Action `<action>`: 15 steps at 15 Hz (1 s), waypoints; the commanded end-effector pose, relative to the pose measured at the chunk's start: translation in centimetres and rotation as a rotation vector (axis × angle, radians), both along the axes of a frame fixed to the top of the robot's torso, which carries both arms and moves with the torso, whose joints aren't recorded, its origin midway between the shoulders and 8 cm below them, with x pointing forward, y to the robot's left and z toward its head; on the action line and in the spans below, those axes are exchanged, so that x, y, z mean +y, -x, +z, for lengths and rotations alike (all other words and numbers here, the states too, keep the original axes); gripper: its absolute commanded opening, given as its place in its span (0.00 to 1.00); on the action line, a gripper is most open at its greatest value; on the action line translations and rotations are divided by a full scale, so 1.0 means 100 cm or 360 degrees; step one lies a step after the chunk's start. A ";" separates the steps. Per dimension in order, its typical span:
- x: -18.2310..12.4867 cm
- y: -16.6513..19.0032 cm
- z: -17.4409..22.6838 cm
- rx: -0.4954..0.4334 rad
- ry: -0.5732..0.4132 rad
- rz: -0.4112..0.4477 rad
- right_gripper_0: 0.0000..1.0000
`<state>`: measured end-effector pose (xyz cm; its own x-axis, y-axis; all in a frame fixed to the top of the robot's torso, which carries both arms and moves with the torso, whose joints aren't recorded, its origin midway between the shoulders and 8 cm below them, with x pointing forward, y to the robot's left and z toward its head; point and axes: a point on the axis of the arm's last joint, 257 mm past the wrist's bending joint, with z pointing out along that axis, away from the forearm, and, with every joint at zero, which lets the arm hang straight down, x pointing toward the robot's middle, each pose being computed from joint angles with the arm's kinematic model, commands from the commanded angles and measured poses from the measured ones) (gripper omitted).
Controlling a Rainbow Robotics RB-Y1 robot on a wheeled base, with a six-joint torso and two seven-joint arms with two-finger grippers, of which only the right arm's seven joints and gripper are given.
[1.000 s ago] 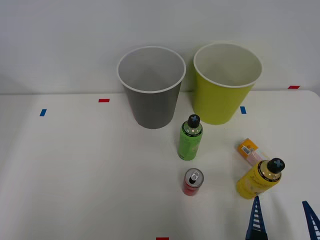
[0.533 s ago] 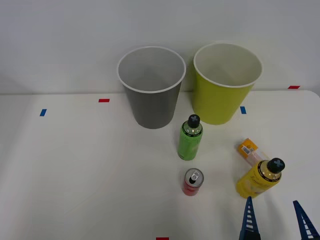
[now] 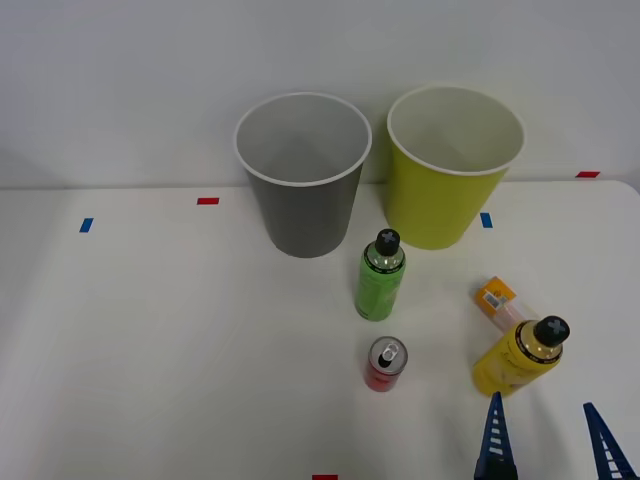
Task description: Put cans in the gray bin, plastic bottles in the light green bin
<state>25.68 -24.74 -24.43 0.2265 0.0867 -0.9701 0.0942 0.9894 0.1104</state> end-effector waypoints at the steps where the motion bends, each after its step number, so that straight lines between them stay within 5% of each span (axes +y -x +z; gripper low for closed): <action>1: -0.001 -0.002 0.001 -0.0005 0.0021 -0.0012 1.00; 8: 0.019 -0.037 0.008 -0.0031 -0.0009 0.0038 1.00; 15: 0.002 -0.068 0.006 0.0013 0.0029 0.0000 1.00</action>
